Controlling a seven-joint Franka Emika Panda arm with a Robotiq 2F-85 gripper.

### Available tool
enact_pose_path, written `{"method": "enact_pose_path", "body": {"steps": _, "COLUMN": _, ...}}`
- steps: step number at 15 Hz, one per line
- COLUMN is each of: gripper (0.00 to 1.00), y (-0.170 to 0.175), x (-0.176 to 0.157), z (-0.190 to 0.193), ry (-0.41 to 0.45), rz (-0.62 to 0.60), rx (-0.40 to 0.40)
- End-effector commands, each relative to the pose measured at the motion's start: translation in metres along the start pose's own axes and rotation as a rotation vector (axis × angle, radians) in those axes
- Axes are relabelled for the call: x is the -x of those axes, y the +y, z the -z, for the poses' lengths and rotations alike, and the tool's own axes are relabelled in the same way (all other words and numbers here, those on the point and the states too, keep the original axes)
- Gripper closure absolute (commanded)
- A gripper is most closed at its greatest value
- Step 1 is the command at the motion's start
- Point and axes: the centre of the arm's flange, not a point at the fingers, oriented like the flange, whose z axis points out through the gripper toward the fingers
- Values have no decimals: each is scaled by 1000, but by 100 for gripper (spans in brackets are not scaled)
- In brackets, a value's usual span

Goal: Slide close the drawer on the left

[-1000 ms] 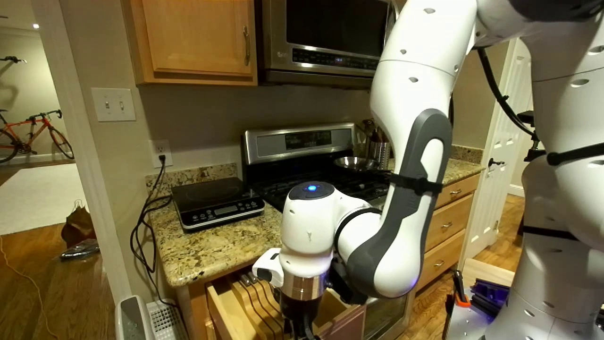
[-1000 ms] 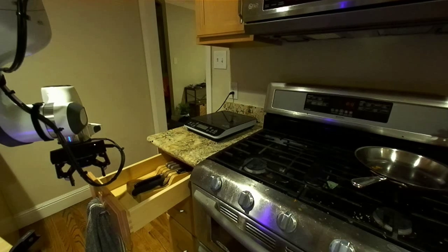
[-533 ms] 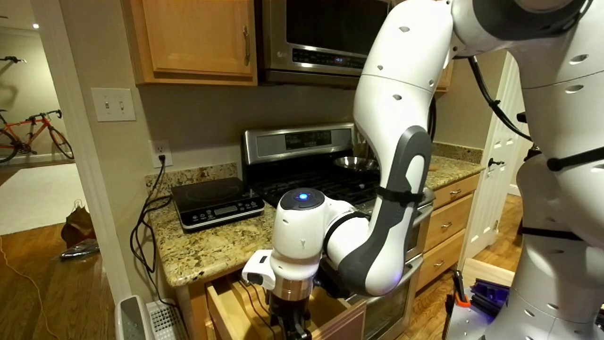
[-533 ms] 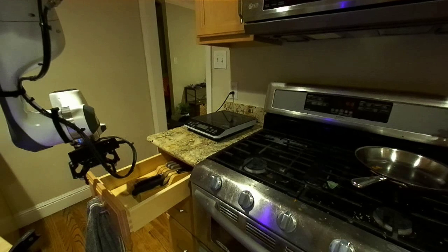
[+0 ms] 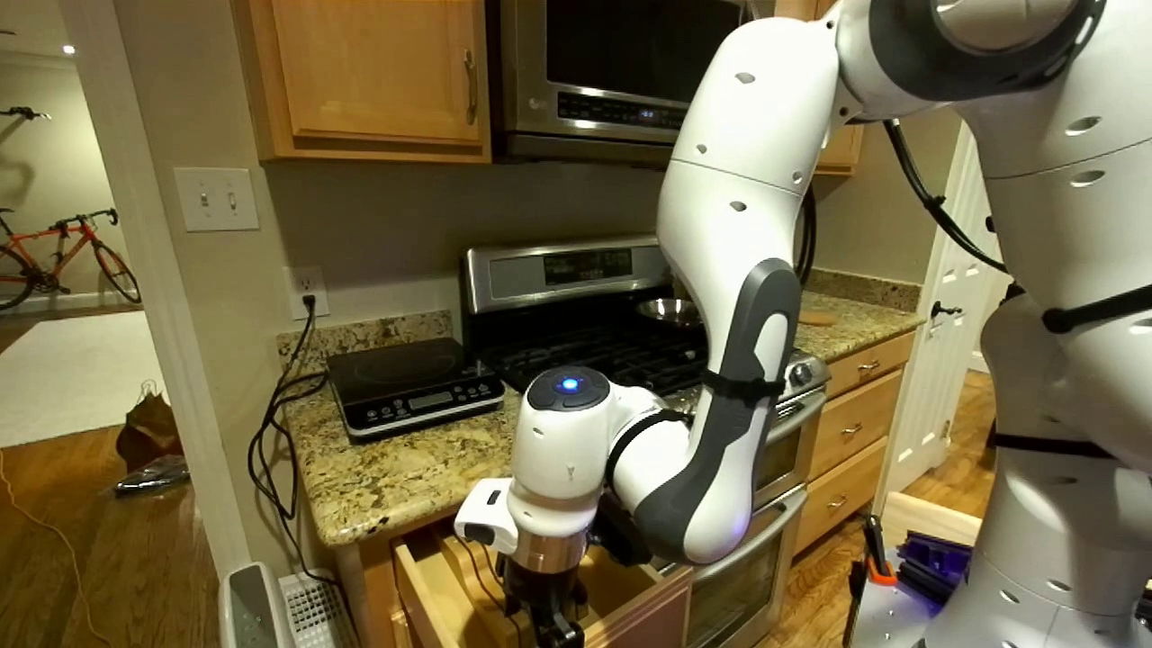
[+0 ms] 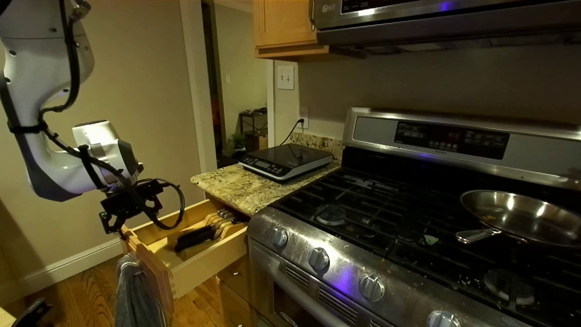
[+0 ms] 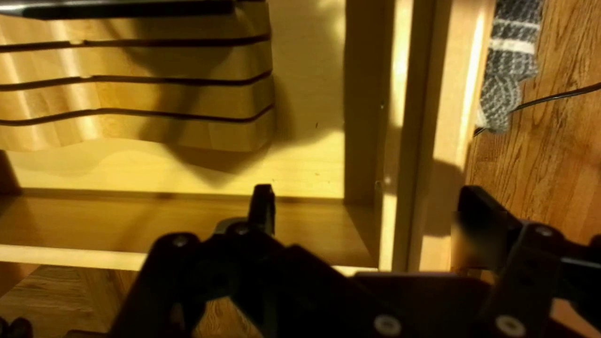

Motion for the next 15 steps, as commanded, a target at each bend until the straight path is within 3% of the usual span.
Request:
{"method": "enact_pose_path", "body": {"steps": 1, "gripper": 0, "y": 3, "x": 2, "z": -5, "ry": 25, "rz": 10, "rx": 19}}
{"method": "enact_pose_path", "body": {"steps": 7, "gripper": 0, "y": 28, "x": -1, "z": -10, "ry": 14, "rz": 41, "rx": 67}}
{"method": "enact_pose_path", "body": {"steps": 15, "gripper": 0, "y": 94, "x": -4, "z": -41, "ry": -20, "rz": 19, "rx": 128}}
